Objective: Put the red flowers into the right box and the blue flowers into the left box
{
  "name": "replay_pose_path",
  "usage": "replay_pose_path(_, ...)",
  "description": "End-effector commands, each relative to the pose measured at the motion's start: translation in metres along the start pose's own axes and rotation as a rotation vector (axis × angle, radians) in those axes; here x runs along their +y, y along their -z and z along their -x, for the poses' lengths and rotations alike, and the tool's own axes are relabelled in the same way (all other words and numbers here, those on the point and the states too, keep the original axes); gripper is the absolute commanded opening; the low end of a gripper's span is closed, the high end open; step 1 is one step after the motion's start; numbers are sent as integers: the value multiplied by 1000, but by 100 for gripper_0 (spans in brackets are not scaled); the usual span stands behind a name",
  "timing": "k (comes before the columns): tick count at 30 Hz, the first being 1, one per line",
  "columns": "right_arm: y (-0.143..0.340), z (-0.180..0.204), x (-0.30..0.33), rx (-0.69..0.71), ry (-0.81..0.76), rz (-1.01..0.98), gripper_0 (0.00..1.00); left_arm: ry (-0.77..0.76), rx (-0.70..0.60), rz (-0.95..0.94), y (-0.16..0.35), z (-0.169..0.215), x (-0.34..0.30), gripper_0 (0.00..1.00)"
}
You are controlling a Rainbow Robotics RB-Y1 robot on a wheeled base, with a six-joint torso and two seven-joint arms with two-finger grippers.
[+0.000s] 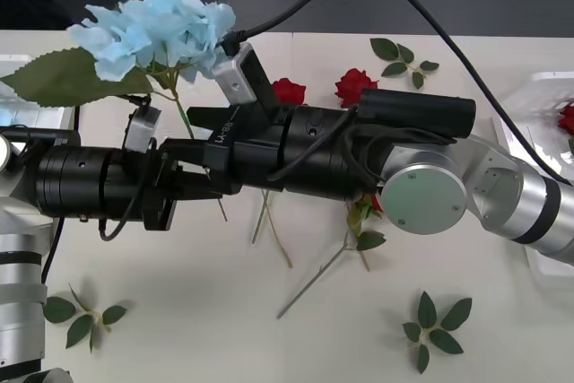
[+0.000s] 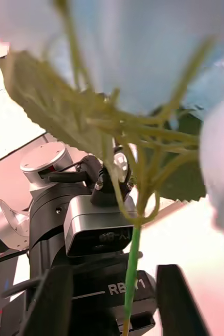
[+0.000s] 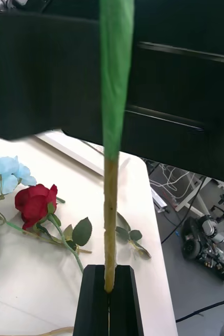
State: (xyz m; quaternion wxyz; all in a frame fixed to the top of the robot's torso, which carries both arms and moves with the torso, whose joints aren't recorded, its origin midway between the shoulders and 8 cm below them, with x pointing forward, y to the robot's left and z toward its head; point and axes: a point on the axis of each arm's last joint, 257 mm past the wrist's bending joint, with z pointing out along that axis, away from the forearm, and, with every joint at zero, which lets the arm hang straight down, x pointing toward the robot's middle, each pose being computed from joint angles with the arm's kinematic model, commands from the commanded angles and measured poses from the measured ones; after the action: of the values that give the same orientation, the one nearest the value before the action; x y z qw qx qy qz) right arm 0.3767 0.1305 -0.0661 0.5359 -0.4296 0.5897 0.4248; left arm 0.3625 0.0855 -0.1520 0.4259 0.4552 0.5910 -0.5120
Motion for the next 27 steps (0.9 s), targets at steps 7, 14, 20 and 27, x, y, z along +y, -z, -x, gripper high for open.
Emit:
replay_pose_path(7,-4,17,8,-28,139,16,100,-88,-20,-6,-4,8,-3,0)
replay_pose_path(14,-3,12,8,-20,160,15,100,-91,-36,0,-1,13,-2,0)
replay_pose_path(20,9,-5,7,24,145,19,100,-96,-29,33,16,17,2,0)
replay_pose_path(27,46,-20,16,70,87,26,100,-50,-13,122,48,23,4,0)
